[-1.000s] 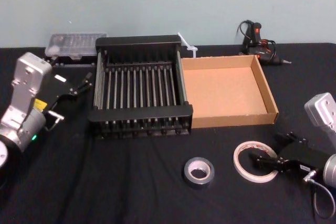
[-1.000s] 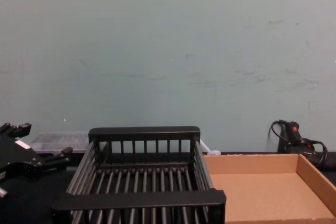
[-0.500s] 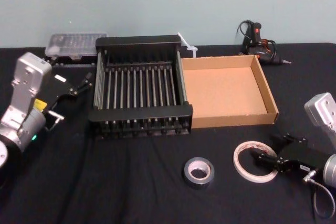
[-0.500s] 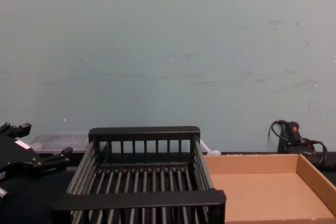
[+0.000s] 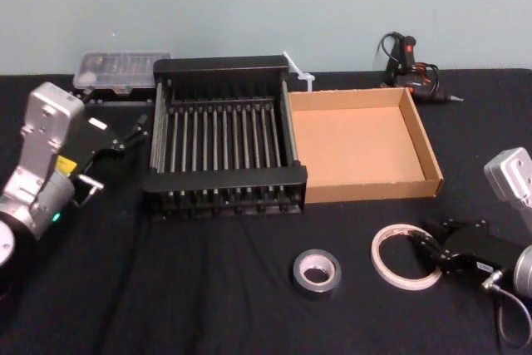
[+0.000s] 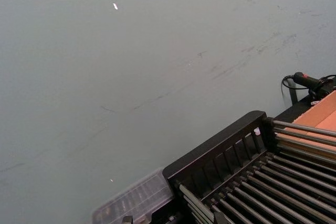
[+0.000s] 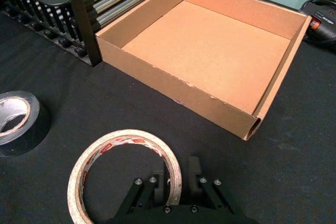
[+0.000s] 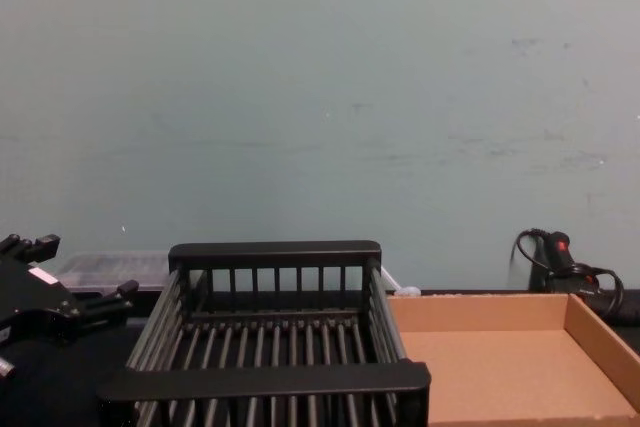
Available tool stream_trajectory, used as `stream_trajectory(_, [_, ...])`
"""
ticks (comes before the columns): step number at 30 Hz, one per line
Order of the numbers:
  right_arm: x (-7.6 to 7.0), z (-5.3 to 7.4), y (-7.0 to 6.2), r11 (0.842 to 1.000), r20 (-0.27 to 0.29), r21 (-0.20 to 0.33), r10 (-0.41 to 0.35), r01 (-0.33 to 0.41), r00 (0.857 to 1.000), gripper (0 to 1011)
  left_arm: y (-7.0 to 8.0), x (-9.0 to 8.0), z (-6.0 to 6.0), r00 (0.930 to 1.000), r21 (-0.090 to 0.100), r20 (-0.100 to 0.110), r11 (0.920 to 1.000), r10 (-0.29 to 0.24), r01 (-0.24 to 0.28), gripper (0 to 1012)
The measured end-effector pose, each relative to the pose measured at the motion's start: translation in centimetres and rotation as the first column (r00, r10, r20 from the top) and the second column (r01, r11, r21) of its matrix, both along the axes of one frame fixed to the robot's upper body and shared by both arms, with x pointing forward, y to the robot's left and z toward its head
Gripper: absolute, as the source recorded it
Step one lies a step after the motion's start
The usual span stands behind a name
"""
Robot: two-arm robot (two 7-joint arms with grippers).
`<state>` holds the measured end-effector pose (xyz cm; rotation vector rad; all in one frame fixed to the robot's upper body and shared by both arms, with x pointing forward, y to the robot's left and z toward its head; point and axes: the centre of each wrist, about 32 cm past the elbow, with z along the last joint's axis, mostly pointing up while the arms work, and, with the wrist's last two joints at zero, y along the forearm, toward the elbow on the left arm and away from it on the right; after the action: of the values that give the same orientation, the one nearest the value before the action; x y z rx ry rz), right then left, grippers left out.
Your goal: Pick up the white tape and place it into the black box , Pick up the silver tape and place it into the brown box.
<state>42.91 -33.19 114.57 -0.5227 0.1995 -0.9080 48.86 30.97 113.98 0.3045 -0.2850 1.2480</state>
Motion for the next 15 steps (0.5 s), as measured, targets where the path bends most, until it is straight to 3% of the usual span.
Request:
stream_trajectory(1, [0.0, 0.0, 0.0, 1.0, 0.0, 0.0, 0.0, 0.0, 1.0, 274, 0.0, 0.0, 0.0, 1.0, 0.0, 0.0, 1.0, 0.0, 0.0, 1002])
stream_trajectory(8, [0.0, 0.0, 0.0, 1.0, 0.0, 0.0, 0.0, 0.0, 1.0, 82, 0.0, 0.0, 0.0, 1.0, 0.0, 0.0, 1.0, 0.0, 0.0, 1001])
stream_trajectory(15, [0.0, 0.0, 0.0, 1.0, 0.0, 0.0, 0.0, 0.0, 1.0, 78, 0.0, 0.0, 0.0, 1.0, 0.0, 0.0, 1.0, 0.0, 0.0, 1001])
